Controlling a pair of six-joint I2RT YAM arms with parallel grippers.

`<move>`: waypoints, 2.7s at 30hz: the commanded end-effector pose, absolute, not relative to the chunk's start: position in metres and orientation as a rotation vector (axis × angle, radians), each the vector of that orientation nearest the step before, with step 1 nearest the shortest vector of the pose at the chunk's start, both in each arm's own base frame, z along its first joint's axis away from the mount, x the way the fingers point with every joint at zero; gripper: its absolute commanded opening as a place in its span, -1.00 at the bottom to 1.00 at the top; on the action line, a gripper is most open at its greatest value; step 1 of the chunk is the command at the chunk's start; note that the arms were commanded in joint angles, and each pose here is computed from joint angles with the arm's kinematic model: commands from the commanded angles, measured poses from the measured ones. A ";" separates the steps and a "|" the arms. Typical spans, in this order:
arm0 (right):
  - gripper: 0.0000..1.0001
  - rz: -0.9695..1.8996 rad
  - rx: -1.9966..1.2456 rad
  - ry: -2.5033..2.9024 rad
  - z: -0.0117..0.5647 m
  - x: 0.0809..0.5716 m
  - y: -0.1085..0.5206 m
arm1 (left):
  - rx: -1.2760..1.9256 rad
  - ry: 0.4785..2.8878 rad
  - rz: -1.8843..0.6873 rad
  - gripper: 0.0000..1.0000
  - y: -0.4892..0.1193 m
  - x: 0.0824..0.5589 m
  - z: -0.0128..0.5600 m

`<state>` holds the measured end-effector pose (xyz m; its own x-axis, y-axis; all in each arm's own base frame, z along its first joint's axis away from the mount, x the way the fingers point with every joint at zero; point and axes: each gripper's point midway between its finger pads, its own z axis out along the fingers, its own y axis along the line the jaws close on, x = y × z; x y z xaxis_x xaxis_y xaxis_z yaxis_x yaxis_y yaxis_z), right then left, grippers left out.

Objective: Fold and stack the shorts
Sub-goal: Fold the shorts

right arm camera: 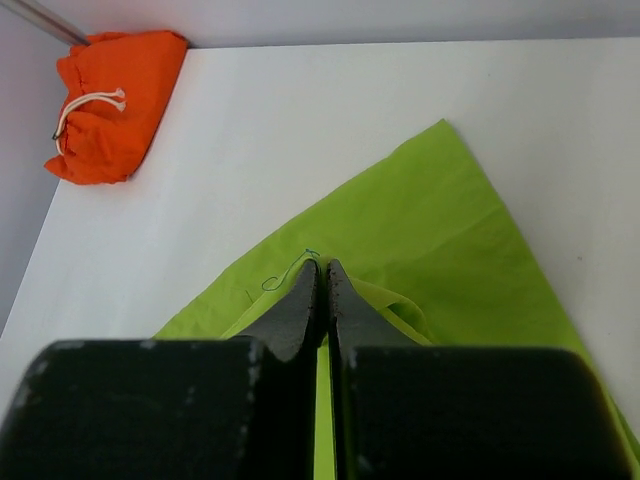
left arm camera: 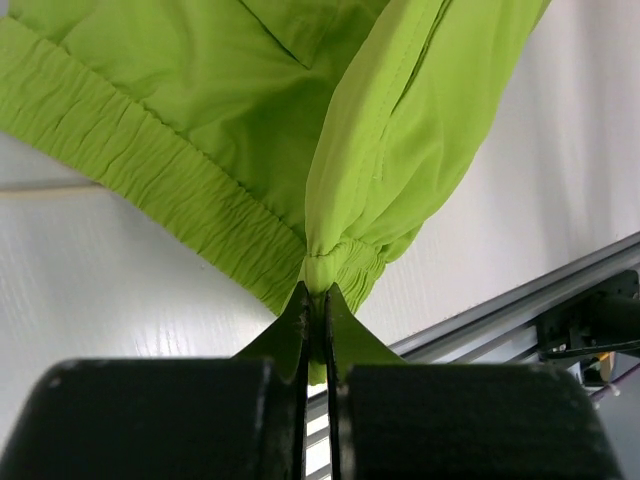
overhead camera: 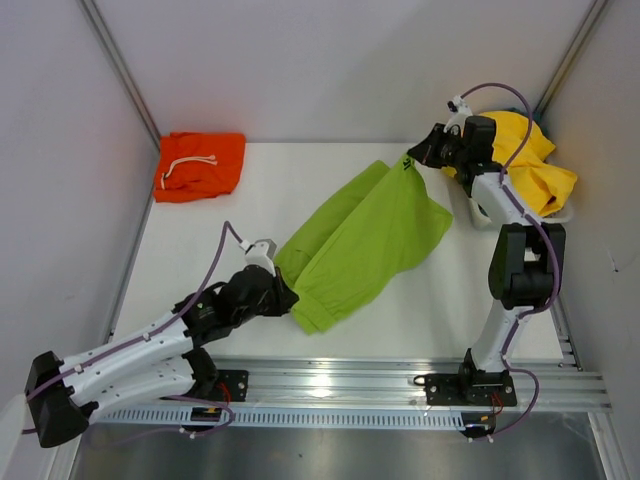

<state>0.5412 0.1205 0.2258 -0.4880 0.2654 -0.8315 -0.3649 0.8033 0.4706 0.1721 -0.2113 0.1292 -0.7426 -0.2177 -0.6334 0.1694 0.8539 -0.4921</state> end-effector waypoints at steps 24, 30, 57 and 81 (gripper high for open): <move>-1.00 0.545 0.007 1.702 0.324 0.441 0.039 | 0.354 2.178 -1.049 -1.00 -0.320 0.099 0.183; -1.00 0.580 0.008 1.670 0.338 0.454 0.040 | 0.317 2.127 -1.030 -1.00 -0.300 0.131 0.219; -1.00 0.778 -0.149 1.682 0.296 0.604 0.157 | -0.124 2.175 -0.907 -1.00 -0.167 0.237 0.163; -1.00 0.590 0.057 1.755 0.235 0.669 0.141 | -0.558 2.221 -0.423 -1.00 -0.068 0.366 0.128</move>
<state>0.6446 0.1621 0.1977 -0.4147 0.3418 -0.8433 -0.3006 0.8233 0.4815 0.3436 -0.0949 0.1201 -0.6624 -0.5019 -0.5561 -0.1800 0.8273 -0.5322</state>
